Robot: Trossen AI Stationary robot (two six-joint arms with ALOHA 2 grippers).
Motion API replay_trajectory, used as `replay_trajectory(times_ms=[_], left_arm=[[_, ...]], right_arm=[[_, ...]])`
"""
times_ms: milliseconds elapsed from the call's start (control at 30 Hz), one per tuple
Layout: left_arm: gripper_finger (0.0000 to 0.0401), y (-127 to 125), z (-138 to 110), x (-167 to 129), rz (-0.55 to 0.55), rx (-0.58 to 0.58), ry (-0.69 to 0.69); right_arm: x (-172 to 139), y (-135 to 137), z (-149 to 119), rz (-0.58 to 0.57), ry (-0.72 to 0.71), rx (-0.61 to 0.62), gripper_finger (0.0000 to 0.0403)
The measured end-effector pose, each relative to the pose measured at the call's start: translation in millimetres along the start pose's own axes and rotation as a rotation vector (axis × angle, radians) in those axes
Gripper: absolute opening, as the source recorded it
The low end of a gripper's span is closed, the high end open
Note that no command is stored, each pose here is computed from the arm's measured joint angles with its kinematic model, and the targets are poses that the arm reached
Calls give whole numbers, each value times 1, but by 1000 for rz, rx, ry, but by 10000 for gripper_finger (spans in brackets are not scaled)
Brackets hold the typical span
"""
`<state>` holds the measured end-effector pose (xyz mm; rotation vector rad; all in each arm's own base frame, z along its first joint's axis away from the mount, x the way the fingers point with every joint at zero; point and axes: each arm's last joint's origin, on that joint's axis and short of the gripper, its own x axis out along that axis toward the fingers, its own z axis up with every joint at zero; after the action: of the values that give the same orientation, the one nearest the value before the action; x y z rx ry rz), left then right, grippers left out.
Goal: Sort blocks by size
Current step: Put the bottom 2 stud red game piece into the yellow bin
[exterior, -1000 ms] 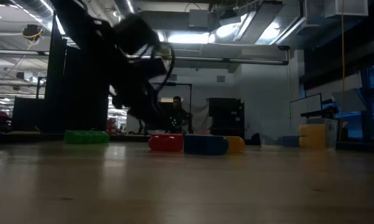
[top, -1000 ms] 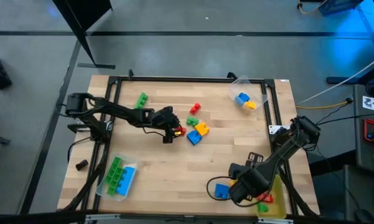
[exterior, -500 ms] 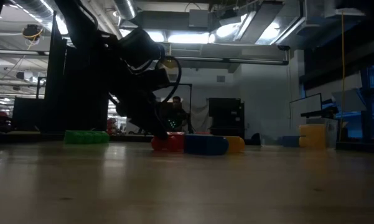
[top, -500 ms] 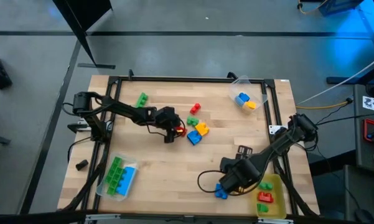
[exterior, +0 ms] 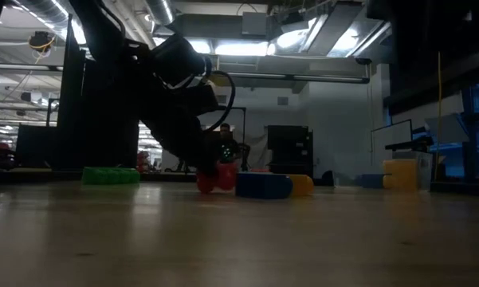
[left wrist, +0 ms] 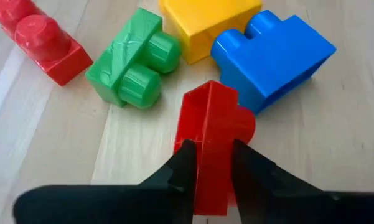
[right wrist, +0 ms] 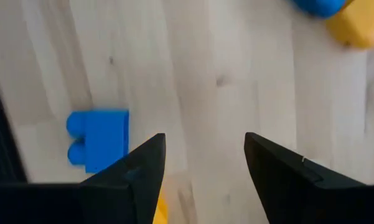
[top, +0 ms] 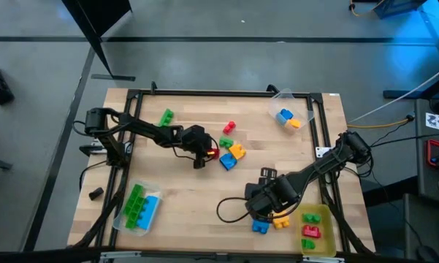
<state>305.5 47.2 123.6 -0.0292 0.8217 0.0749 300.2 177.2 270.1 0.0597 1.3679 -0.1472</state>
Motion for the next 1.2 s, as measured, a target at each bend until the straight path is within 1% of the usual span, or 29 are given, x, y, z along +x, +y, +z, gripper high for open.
replay_trajectory(times_ms=[167,333,400,567,667,767,867,967,1067,1133,1200], left_arm=[[61,-2,5,-4,-55,-59,-49],[47,-6,15,-14,-115,-94,-109],[35,-11,18,-18,-135,-78,-126],[8,-19,23,-24,-157,5,-158],[4,-22,23,-23,-130,27,-159],[20,-24,23,-23,-65,38,-158],[55,-26,24,-23,-7,82,-158],[96,-27,24,-23,-2,141,-159],[133,-29,23,-23,1,231,-152],[149,-29,22,-23,3,282,-140],[158,-28,20,-23,4,306,-117]], right_arm=[[1,-7,9,-105,-120,22,220],[1,-14,18,-188,-210,1,220],[2,-18,24,-200,-237,2,220],[3,-30,38,-198,-272,-40,220],[4,-35,45,-194,-292,-51,220],[5,-39,49,-171,-295,-55,220],[5,-41,53,-137,-295,-46,220],[6,-42,53,-111,-283,-46,220],[6,-41,53,-104,-281,-48,220],[6,-41,53,-102,-279,-48,220],[6,-41,52,-95,-276,-48,220]])
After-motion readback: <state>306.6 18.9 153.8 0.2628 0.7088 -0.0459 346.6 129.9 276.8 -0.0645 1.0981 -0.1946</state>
